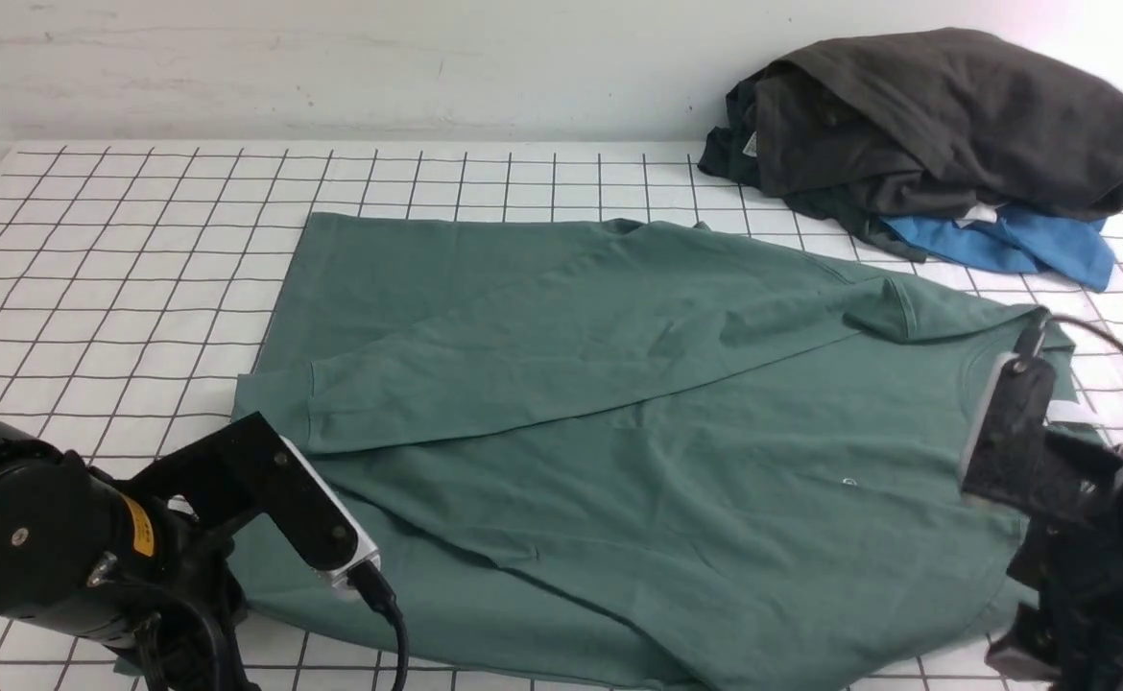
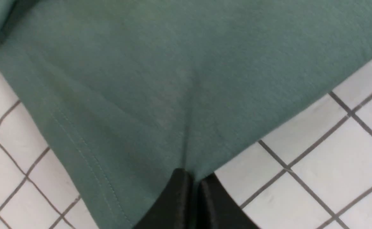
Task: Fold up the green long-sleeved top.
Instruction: Use both arms simultaneously to clamp the lower edge of the clothing fabric, then use both arms to drag the lower edge of the fabric forward and fold it over the upper edge, then use the right arm to clamp the right edge of the fabric, then use the right arm to drag the right edge of the fabric to the left and folds it over the left edge
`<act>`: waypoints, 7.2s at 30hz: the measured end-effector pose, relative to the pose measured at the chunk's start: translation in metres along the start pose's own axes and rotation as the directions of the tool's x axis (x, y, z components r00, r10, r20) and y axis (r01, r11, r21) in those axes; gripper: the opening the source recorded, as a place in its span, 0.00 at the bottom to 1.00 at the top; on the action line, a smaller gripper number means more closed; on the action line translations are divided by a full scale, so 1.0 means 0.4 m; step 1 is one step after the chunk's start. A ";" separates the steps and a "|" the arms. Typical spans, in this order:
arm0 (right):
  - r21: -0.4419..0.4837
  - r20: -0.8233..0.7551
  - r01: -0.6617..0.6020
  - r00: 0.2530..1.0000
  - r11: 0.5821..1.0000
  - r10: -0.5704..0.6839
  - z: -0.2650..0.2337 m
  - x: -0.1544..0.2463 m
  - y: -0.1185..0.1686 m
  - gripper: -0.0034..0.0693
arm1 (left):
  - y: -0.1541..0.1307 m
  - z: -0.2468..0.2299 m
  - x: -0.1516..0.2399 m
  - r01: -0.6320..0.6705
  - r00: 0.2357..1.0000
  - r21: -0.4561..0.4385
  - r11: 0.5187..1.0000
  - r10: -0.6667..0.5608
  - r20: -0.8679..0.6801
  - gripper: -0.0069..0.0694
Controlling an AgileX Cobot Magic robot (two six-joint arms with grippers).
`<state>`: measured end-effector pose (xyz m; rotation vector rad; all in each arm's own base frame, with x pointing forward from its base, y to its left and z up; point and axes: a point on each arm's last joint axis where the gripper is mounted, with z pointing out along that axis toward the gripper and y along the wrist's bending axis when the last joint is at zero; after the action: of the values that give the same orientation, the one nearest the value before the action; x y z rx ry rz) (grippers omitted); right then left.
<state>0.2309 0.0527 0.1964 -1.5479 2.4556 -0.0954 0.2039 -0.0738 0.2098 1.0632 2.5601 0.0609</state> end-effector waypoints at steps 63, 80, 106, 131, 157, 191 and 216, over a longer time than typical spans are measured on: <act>-0.274 0.251 -0.426 0.834 0.863 0.491 0.221 -0.482 -0.493 0.05 | 0.530 0.262 -0.591 0.446 0.876 0.121 0.887 -0.460 0.144 0.29; -0.112 0.630 -0.696 0.502 0.709 0.593 0.282 -0.465 -0.660 0.03 | 0.485 0.184 -0.619 0.371 0.906 0.126 0.920 -0.389 0.168 0.08; -0.169 0.681 -0.448 0.591 0.878 0.432 0.387 -0.595 -0.546 0.05 | 0.435 0.273 -0.523 0.393 0.919 0.125 0.911 -0.384 -0.091 0.08; 0.000 0.387 -0.842 0.498 0.540 0.776 -0.163 -0.156 -0.718 0.27 | 0.283 -0.139 -0.278 0.369 0.929 0.015 0.929 -0.368 -0.040 0.08; 0.077 -0.040 -0.912 0.401 0.403 0.915 0.230 -0.039 -0.680 0.80 | 0.065 -0.180 0.002 0.460 0.879 0.083 0.884 -0.466 0.103 0.08; 0.224 0.153 -0.886 0.444 0.406 0.883 -0.122 0.052 -0.672 0.08 | 0.036 -0.269 0.038 0.439 0.868 0.067 0.896 -0.442 0.225 0.08; -0.337 0.465 -0.532 0.624 0.777 0.628 0.083 -0.767 -0.240 0.17 | 0.031 -0.316 0.043 0.439 0.828 0.046 0.897 -0.424 0.367 0.08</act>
<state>0.4496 0.2878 0.2319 -0.5867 2.3518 0.6114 0.1568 -0.0404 0.3244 0.4014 2.3686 -0.1886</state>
